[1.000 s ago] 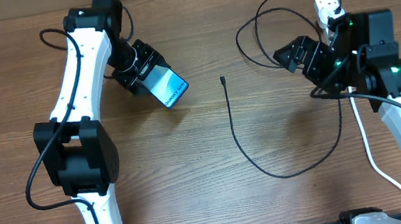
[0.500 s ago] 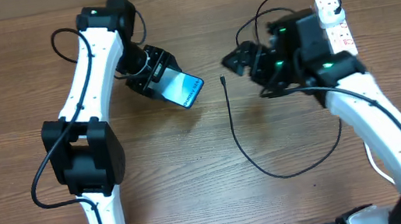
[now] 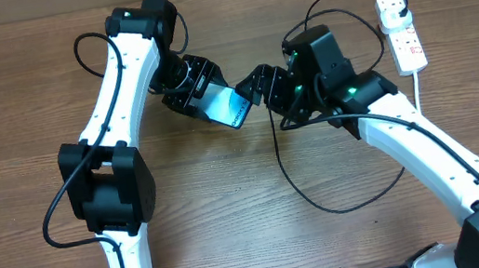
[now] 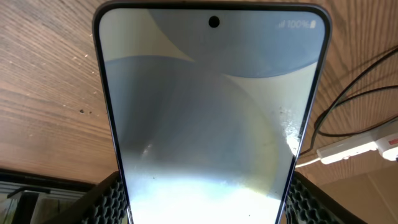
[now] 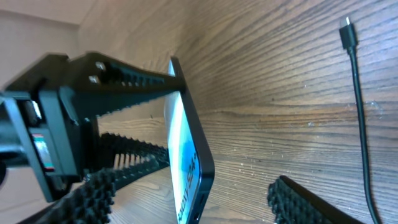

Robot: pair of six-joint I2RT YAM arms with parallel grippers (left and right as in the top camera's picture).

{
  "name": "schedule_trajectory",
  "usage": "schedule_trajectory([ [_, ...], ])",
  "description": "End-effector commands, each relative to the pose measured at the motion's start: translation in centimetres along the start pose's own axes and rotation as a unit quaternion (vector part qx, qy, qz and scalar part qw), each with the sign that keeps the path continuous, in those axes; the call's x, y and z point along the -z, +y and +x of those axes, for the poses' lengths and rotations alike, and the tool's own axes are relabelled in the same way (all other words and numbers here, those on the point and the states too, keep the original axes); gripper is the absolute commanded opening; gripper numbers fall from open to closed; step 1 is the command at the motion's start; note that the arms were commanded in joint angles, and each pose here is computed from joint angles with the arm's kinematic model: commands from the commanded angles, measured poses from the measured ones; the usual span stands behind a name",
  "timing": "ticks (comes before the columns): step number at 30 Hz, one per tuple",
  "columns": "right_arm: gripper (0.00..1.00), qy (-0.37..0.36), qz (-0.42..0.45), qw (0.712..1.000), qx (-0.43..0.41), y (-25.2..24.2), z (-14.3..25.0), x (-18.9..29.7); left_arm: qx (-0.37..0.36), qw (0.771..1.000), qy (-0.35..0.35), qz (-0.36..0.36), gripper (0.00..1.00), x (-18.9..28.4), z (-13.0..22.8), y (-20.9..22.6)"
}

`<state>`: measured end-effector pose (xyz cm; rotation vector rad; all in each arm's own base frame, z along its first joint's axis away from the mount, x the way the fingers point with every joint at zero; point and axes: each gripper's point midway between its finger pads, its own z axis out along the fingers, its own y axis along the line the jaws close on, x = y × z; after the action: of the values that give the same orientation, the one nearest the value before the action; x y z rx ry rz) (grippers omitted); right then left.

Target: Plug charger to phone and switch on socket

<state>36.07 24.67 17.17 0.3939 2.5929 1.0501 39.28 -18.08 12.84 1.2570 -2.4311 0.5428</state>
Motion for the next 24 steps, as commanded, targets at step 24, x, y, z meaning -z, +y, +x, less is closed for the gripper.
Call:
schedule_trajectory([
  [24,0.58,0.019,0.012,1.000,0.009,0.1,1.6,-4.8,-0.016,1.000,-0.002,0.014,0.04,0.0,1.6,-1.4],
])
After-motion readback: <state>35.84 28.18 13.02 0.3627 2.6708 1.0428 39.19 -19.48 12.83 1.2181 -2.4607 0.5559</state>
